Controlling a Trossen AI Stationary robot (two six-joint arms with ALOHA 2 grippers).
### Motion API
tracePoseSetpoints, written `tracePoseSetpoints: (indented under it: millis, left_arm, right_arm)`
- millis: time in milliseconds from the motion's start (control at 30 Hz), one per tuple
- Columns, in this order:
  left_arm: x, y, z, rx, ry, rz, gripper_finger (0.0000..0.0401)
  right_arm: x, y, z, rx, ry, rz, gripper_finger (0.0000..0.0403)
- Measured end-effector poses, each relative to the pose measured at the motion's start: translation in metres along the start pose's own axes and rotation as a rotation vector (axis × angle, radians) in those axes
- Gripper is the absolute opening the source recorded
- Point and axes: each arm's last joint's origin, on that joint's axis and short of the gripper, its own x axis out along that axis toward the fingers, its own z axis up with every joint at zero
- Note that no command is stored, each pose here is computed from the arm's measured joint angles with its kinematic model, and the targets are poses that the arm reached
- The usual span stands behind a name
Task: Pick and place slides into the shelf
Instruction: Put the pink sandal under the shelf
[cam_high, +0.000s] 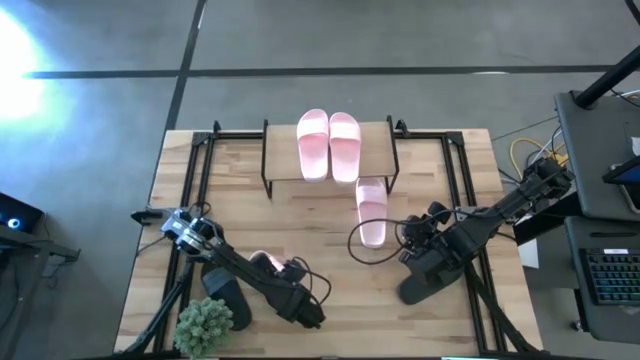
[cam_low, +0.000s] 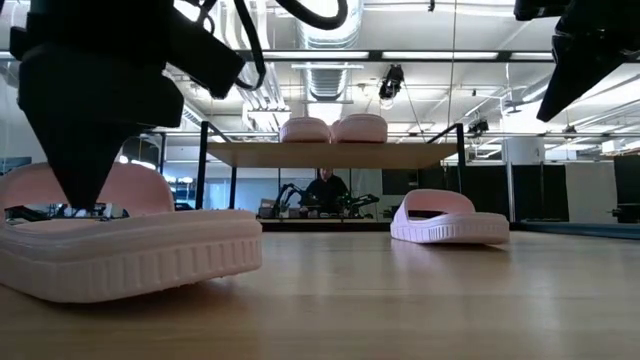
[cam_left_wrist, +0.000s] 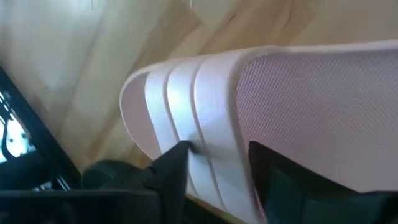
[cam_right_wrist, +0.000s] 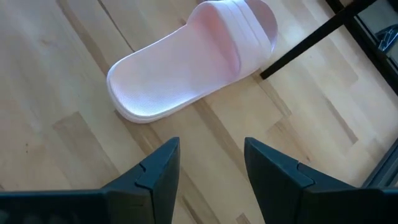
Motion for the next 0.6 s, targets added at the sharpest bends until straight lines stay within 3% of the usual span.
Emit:
tracePoseSetpoints:
  millis: [267, 467, 600]
  left_arm:
    - [0.000, 0.005, 0.017, 0.129, -0.175, 0.061, 0.0011]
    - [-0.001, 0.015, 0.057, 0.227, -0.349, 0.138, 0.0004]
    - [0.002, 0.017, 0.094, 0.251, -0.448, 0.102, 0.0002]
  right_arm:
    - [0.000, -0.001, 0.000, 0.045, -0.013, -0.010, 0.0171]
    - [0.000, -0.005, 0.000, 0.137, -0.046, -0.061, 0.0171]
    - [0.000, -0.007, -0.001, 0.166, -0.041, -0.079, 0.0171]
